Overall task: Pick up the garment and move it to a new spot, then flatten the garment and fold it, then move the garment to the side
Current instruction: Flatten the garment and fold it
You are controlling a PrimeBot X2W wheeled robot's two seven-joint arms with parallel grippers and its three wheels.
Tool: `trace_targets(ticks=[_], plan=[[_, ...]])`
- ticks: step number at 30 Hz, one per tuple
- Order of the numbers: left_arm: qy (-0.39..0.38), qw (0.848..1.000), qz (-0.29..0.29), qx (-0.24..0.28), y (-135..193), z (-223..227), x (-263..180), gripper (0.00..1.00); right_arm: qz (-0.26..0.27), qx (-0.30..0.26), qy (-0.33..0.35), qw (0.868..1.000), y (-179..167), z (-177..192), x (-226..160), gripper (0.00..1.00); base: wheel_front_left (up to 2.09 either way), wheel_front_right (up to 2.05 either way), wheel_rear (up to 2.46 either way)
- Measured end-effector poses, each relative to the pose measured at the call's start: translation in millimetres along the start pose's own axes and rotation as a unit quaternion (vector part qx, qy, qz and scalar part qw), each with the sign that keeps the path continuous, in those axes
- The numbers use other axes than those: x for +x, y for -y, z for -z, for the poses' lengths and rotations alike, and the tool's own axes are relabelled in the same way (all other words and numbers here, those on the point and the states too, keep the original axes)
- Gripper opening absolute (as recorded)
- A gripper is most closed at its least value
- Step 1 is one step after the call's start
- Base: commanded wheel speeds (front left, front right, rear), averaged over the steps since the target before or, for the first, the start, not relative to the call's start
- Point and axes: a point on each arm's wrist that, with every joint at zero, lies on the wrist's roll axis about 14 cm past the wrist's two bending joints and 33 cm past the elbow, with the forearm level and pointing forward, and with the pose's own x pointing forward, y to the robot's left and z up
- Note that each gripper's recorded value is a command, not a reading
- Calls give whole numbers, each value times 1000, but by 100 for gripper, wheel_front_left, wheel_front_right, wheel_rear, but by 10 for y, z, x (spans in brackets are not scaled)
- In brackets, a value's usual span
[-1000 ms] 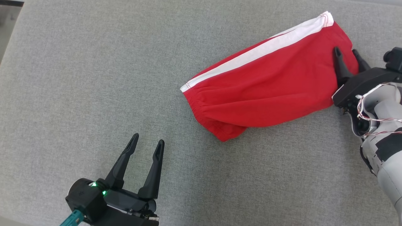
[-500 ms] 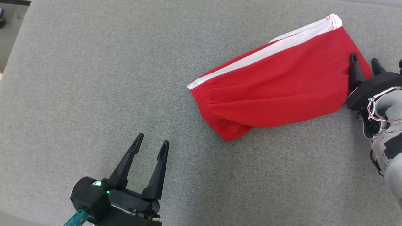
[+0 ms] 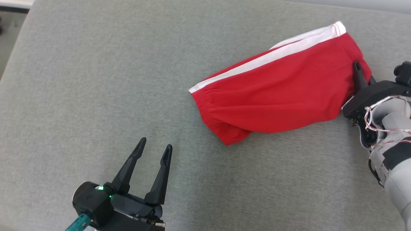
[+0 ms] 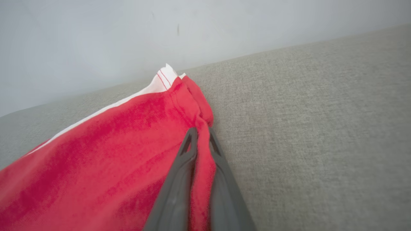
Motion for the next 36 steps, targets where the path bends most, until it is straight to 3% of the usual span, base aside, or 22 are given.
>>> trace_targets(ticks=[11, 16, 21, 29, 36], plan=[[11, 999, 46, -11, 353, -9, 70, 100, 51, 13, 57, 997, 608, -213, -677, 0, 0, 0, 0], [17, 998, 62, -15, 498, -36, 86, 100, 93, 17, 47, 994, 944, -66, -1087, 0, 0, 0, 0], [25, 996, 82, -21, 671, -81, 73, 100, 118, 15, 59, 991, 1139, -152, -1375, 0, 0, 0, 0], [42, 995, 87, -18, 761, -202, 8, 100, 112, 15, 85, 990, 1066, -326, -1491, 0, 0, 0, 0], [45, 996, 74, -19, 736, -235, -91, 100, 56, -10, 113, 992, 652, -559, -1349, 0, 0, 0, 0]])
